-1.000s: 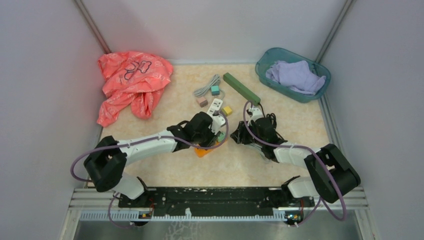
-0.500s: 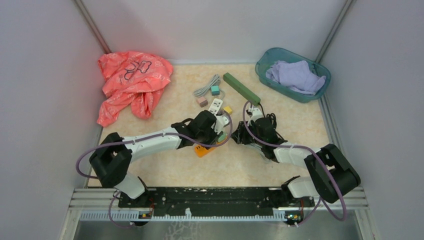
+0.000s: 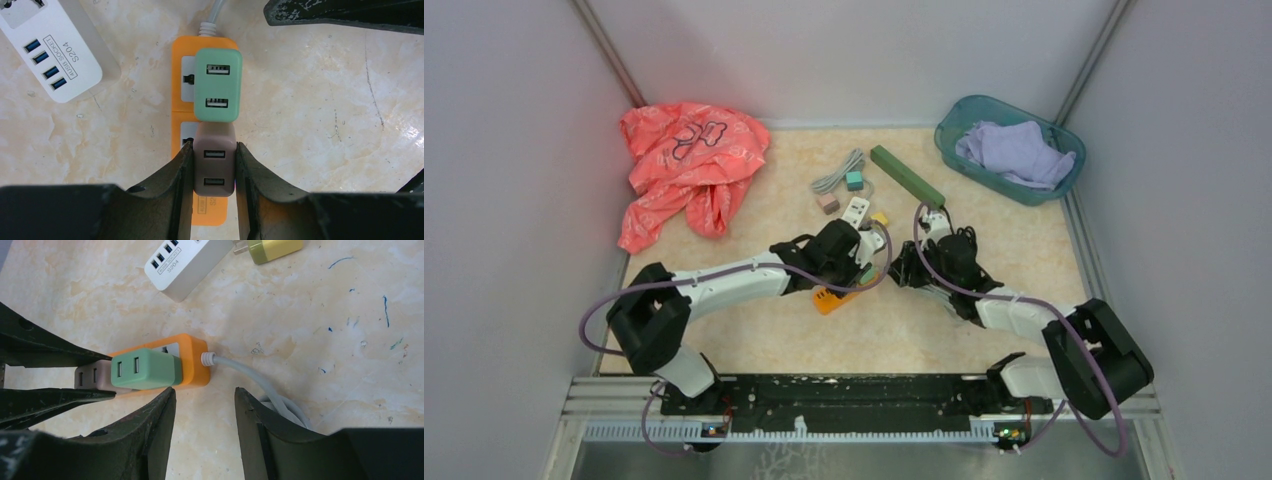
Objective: Insert the plug
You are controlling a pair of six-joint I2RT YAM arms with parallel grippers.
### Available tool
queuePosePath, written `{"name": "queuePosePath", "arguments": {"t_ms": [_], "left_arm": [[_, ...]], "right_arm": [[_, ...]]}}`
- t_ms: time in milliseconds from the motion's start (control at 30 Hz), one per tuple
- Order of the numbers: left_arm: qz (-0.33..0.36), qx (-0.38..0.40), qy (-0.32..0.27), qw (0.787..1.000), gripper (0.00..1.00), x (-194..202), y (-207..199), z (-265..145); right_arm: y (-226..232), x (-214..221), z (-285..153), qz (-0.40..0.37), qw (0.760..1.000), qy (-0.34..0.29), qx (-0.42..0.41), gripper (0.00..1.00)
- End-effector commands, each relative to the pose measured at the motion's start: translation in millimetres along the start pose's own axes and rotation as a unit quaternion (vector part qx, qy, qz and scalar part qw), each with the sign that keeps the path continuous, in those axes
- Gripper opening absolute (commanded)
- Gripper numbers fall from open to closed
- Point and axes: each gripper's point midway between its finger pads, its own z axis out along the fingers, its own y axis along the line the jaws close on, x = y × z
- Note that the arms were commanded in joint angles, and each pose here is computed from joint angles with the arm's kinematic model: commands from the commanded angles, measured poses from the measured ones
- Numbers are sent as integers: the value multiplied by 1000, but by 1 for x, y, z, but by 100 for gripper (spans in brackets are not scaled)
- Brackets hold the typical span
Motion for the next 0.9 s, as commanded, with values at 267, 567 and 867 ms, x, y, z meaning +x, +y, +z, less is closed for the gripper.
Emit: {"name": "queuePosePath", "arguments": {"t_ms": [267, 567, 867], "left_arm": [[-16, -18, 27, 999, 53, 25, 4, -16], [-44, -72, -64, 994, 74, -26, 26, -70], [-73, -141, -106, 982, 85, -44, 66, -127]], "right_arm": [[-2, -36, -37, -8, 998, -26, 59, 52], [-31, -22, -62, 6, 988, 12, 156, 64], [-41, -1, -61, -4, 981, 77, 178, 69]]}}
